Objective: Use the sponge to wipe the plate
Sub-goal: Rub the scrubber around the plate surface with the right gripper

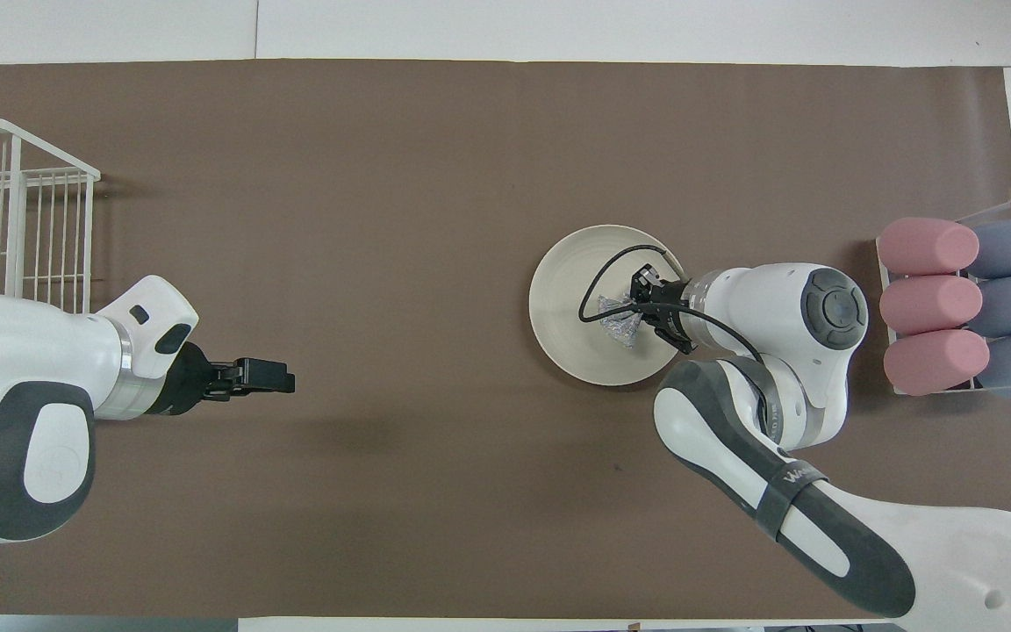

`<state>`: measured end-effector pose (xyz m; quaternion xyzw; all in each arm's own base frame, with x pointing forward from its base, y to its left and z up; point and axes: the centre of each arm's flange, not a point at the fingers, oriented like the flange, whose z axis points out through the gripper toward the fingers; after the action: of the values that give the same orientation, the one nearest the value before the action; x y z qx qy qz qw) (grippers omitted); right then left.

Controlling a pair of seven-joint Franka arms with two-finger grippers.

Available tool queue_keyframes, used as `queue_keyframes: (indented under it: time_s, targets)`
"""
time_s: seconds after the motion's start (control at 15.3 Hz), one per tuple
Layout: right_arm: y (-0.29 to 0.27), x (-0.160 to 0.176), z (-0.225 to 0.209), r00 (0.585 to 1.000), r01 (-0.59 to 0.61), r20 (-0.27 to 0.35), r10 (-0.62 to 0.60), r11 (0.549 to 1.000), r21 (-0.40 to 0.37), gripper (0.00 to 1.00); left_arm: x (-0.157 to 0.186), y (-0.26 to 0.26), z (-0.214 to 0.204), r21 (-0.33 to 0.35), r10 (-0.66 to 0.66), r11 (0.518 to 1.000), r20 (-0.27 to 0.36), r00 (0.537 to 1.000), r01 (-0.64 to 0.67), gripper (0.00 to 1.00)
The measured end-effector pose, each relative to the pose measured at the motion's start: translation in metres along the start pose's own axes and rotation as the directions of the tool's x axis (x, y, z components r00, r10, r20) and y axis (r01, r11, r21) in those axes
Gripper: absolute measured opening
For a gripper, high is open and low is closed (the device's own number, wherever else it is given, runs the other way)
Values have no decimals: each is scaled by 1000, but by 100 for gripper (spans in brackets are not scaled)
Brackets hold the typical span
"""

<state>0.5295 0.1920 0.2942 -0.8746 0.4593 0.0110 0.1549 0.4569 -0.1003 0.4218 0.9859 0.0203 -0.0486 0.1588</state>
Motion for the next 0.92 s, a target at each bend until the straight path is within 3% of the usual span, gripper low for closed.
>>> queue_keyframes:
  time_s: [0.26, 0.46, 0.65, 0.92]
  targets:
    - [-8, -46, 11, 992, -123, 12, 123, 992, 8, 8, 2, -5, -2, -1, -12, 1000, -5, 1000, 12, 100]
    - [-9, -57, 13, 989, -144, 15, 144, 989, 11, 8, 2, -6, -2, -2, -13, 1000, -6, 1000, 13, 100]
    - [-7, -42, 10, 998, -56, 6, 56, 998, 17, 8, 2, -6, -3, -2, -14, 1000, -9, 1000, 14, 100]
    - [6, 18, -3, 999, 28, -28, -27, 999, 34, 8, 2, -6, -3, -2, -14, 1000, -12, 1000, 14, 100]
